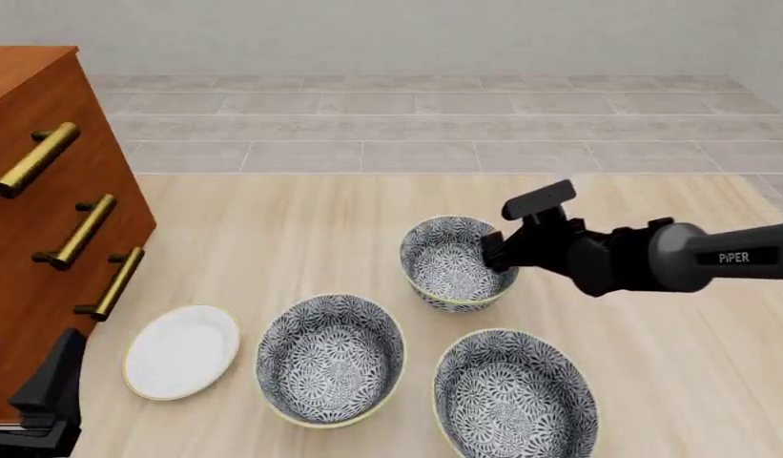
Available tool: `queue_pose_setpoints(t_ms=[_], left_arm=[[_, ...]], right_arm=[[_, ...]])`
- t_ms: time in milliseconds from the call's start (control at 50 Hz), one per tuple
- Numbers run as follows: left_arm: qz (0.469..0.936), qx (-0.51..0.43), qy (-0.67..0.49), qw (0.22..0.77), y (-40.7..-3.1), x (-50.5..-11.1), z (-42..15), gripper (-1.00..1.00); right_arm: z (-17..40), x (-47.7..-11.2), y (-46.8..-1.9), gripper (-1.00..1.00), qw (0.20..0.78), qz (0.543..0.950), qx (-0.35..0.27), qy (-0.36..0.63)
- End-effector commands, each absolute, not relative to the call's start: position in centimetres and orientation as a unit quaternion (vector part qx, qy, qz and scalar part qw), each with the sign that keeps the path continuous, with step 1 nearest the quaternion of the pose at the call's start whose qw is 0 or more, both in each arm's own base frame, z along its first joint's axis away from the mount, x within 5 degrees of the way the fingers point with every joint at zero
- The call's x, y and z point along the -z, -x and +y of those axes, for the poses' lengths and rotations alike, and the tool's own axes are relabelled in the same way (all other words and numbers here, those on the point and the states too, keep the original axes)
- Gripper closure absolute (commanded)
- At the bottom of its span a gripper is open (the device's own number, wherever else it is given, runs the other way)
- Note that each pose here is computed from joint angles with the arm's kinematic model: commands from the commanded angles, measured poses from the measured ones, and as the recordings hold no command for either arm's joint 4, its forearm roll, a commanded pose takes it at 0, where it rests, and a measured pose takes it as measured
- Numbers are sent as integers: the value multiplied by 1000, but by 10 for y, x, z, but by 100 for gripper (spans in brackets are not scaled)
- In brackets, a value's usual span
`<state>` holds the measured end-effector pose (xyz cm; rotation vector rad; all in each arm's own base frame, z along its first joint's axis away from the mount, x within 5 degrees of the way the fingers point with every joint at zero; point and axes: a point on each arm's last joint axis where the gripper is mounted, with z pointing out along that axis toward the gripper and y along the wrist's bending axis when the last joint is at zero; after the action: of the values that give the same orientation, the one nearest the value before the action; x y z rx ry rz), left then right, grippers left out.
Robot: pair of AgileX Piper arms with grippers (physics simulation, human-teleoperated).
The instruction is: Stack the bowl at the front on the bowl in the middle.
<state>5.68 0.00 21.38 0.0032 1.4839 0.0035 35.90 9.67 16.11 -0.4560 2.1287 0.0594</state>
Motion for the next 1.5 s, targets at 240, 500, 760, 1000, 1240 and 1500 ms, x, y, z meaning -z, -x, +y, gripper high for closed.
queue_pose_setpoints(t_ms=[240, 500, 760, 1000, 1240, 1500], left_arm=[[676, -1, -2, 737, -57, -214, 0, -100], [676, -2, -2, 737, -57, -214, 0, -100], [676, -2, -2, 737, -57, -214, 0, -100], [676, -2, -2, 737, -57, -214, 0, -100], [676, -2, -2, 737, -57, -214, 0, -100], [676, -2, -2, 737, -57, -214, 0, -100]], right_arm=[[105, -141, -363, -100, 451, 873, -35, 182], [106, -131, -365, -100, 446, 876, -35, 182], [99, -136, -366, 100, 454, 872, -28, 179], [100, -152, -363, 100, 466, 865, -26, 187], [107, -214, -343, 100, 497, 845, -38, 195], [106, -271, -323, 100, 528, 824, -41, 201]])
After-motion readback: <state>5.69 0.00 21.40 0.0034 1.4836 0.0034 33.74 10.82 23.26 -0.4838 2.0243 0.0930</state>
